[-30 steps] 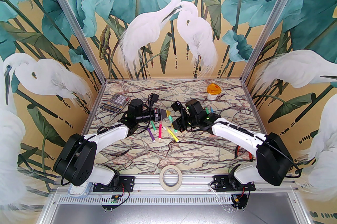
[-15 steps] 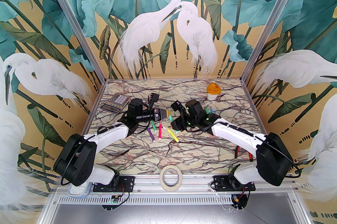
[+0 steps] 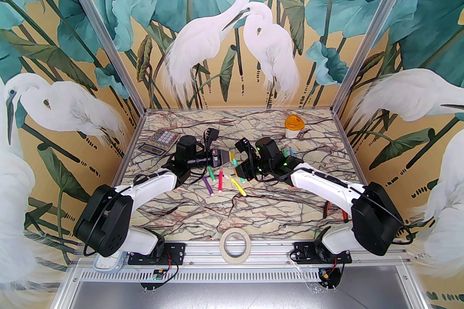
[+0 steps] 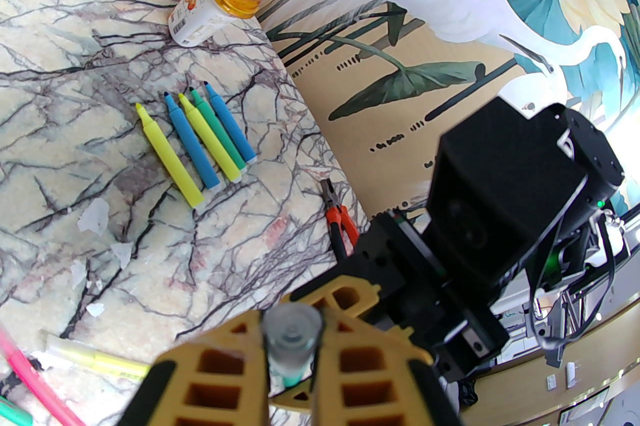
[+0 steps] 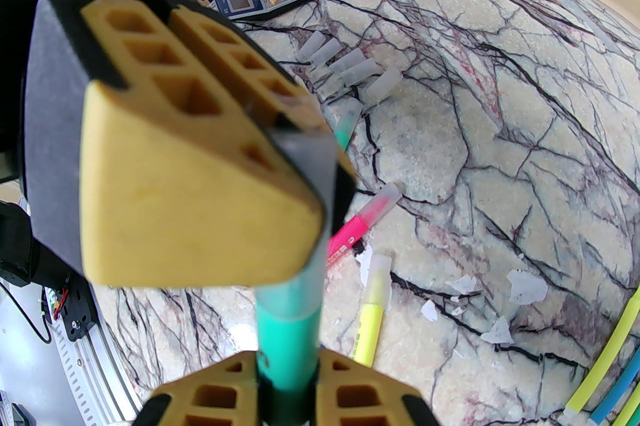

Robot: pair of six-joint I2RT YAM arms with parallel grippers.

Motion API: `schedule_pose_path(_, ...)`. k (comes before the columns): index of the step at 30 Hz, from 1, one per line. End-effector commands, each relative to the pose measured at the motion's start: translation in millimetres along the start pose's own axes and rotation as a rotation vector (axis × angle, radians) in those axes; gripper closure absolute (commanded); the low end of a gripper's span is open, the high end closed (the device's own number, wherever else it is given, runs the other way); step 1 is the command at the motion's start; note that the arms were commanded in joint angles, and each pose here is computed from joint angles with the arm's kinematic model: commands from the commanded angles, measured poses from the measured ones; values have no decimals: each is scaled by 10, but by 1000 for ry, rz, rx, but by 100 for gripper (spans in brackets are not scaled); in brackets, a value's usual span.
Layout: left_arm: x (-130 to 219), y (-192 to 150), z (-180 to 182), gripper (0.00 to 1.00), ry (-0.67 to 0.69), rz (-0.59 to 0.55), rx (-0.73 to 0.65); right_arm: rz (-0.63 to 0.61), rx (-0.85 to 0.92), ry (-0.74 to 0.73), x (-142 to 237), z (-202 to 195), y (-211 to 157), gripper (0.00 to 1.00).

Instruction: Open the pen caps

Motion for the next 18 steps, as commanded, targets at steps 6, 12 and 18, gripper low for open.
schedule_pose_path(6,115,226,-150,100,60,-113,-59,60,7,-18,60,-6,-300,100)
schedule_pose_path(12,127,319,-96,100,107,-162,-35,65,7,-24,78,-17,-429,100)
schedule_pose_path(18,132,395,-120,100,116,-183,-35,67,8,-25,75,-41,-488,100)
Point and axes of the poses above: each hand's point on the last joint's axis, 136 mm out from that joint toward the fingers, its own x axis back along the fingers, its own z axis along the line the jaws close on, y = z × x, the point moved 3 cm from there along x, back along the fingers, and after that the axes turned 5 degrees about x, right-handed, at the moved point
